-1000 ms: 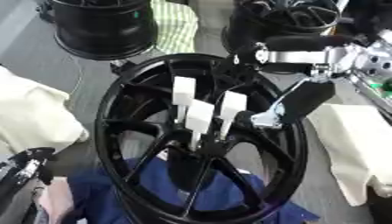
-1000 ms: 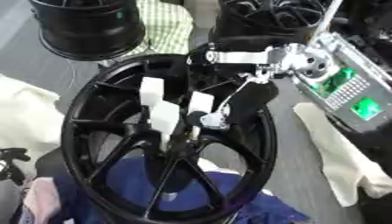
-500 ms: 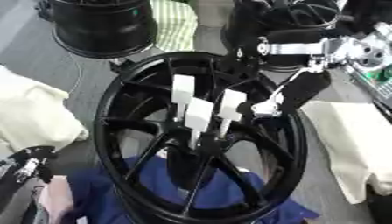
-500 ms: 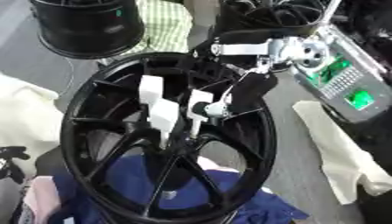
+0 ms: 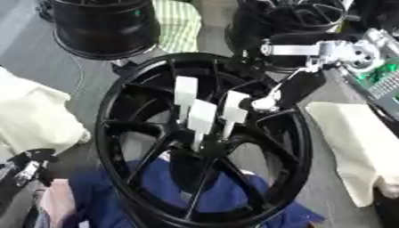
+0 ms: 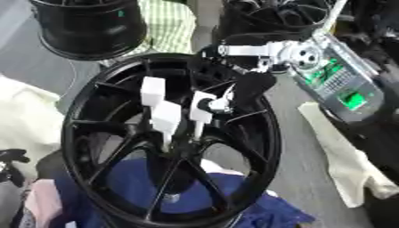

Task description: Pull the pin out of the wheel hub.

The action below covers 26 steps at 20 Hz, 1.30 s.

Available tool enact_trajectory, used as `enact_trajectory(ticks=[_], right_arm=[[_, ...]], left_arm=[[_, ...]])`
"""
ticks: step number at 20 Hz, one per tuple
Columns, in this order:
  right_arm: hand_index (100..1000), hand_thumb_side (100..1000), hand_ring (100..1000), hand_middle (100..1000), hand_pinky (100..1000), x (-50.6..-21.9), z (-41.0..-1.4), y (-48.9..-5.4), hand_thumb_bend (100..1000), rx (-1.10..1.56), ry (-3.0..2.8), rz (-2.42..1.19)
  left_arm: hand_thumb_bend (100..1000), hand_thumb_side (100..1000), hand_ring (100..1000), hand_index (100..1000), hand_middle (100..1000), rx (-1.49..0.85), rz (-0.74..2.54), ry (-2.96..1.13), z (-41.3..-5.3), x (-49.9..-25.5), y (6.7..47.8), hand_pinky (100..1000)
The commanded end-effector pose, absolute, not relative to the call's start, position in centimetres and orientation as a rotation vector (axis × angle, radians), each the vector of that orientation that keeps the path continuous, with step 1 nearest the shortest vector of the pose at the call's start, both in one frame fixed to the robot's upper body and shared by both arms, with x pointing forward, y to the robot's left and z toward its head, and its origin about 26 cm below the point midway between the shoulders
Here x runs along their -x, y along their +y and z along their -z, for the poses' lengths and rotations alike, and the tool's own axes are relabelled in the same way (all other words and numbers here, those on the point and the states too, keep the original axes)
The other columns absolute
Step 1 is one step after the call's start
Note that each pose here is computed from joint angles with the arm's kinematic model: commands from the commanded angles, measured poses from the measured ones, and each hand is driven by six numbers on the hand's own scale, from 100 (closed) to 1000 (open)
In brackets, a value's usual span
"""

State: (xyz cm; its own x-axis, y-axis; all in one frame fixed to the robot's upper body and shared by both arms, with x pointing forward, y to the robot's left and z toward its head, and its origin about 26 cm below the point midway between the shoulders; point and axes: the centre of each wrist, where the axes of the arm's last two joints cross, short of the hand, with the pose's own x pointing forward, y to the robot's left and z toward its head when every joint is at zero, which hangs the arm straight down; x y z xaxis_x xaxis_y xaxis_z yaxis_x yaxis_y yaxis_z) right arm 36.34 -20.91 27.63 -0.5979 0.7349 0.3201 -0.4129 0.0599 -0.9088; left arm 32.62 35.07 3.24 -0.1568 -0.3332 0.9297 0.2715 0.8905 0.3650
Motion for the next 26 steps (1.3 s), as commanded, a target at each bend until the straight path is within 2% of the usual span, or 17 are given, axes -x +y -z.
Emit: enact_trajectory(ticks=[1, 23, 24, 26], right_arm=[[907, 345, 815, 849, 708, -36.8, -28.1, -21.3, 341, 0.380, -1.479, -1.659], [891, 322, 784, 816, 683, -38.4, -25.7, -21.3, 354, 0.346, -1.434, -1.636], [890, 359, 782, 813, 681, -38.5, -25.6, -21.3, 326, 0.348, -1.434, -1.634], [889, 357, 780, 811, 680, -38.6, -25.5, -21.2, 326, 0.351, -1.432, -1.631]], left_arm=[[100, 705, 462, 781, 637, -0.050, 0.546, -1.684, -4.4, -33.0, 34.9, 460], [100, 707, 463, 784, 638, -0.042, 0.544, -1.690, -4.5, -33.1, 34.7, 460], [100, 707, 463, 784, 638, -0.042, 0.544, -1.690, -4.5, -33.1, 34.7, 461], [100, 707, 463, 784, 638, -0.041, 0.544, -1.690, -4.6, -33.1, 34.7, 460]])
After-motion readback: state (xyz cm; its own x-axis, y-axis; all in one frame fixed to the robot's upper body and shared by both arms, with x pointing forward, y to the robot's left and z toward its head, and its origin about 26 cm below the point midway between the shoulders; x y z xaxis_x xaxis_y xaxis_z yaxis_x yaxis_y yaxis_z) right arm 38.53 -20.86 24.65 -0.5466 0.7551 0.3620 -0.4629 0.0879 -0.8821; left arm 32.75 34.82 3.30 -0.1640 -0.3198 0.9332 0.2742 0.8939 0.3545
